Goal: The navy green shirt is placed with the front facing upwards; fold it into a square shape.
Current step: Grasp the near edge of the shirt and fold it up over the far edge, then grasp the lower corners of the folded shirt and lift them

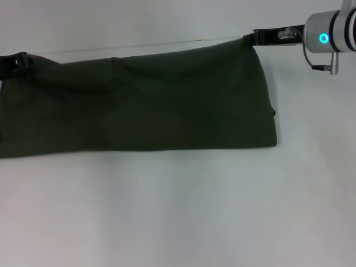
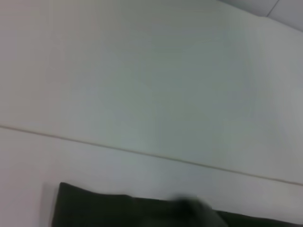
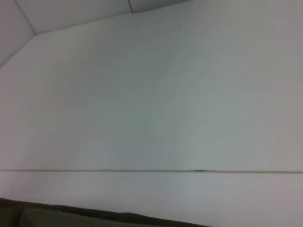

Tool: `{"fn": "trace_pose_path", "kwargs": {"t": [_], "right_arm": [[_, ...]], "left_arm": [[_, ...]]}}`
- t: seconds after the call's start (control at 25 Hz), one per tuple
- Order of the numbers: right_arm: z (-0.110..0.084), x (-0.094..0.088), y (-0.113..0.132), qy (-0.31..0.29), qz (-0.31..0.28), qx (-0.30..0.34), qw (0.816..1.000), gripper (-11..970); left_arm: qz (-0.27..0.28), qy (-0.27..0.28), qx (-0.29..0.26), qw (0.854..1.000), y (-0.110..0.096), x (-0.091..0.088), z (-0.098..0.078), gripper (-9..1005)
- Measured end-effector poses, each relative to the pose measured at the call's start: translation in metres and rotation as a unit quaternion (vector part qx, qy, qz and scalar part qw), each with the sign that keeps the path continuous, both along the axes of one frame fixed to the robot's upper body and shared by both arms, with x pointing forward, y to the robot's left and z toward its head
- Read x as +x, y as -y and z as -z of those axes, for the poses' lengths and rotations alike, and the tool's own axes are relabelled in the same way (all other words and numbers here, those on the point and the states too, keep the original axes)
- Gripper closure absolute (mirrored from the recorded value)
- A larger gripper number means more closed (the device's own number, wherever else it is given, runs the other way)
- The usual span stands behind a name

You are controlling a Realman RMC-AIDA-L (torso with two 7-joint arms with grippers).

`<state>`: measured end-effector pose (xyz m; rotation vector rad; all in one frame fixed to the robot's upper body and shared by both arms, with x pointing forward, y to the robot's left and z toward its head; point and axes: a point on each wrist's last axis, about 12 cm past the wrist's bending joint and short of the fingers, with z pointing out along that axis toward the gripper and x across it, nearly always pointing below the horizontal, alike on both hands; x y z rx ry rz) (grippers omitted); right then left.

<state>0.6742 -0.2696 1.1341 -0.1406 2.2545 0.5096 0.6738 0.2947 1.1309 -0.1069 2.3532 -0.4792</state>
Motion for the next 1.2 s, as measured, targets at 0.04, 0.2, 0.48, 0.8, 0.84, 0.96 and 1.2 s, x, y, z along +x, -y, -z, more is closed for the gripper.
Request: {"fn": "trace_pose_path", "kwargs": {"t": [0.04, 0.2, 0.48, 0.8, 0.84, 0.96, 1.2], "right_arm": [[0.0, 0.0, 0.002, 0.001, 0.003, -0.001, 1.0, 862], [-0.004, 0.002, 0.012, 0.006, 0.013, -0.005, 1.0, 784], [-0.01, 0.001, 0.028, -0.001, 0.025, 0.0, 1.0, 598], [-0.036, -0.01, 0.038, -0.022, -0.027, 0.041, 0.999, 419], [-0.038, -0.015, 0.04, -0.031, -0.042, 0.049, 0.997, 388], [-0.04, -0.031, 0.044, -0.052, -0.089, 0.08, 0.991, 296], [-0.049, -0.065, 0.054, -0.059, -0.177, 0.157, 0.97, 55]], "left_arm": [[-0.001, 0.0, 0.0, 1.0, -0.001, 0.0, 0.0, 891], [-0.008, 0.004, 0.002, 1.0, -0.004, 0.0, -0.001, 725], [-0.025, 0.017, 0.003, 1.0, -0.015, 0.0, -0.011, 413], [0.023, 0.002, 0.002, 1.0, -0.027, -0.008, -0.037, 183], [0.032, -0.007, -0.001, 0.999, -0.028, -0.011, -0.038, 164], [0.056, -0.036, -0.009, 0.998, -0.035, -0.021, -0.039, 107], [0.092, -0.072, -0.01, 0.993, -0.045, -0.04, -0.042, 87]]}}
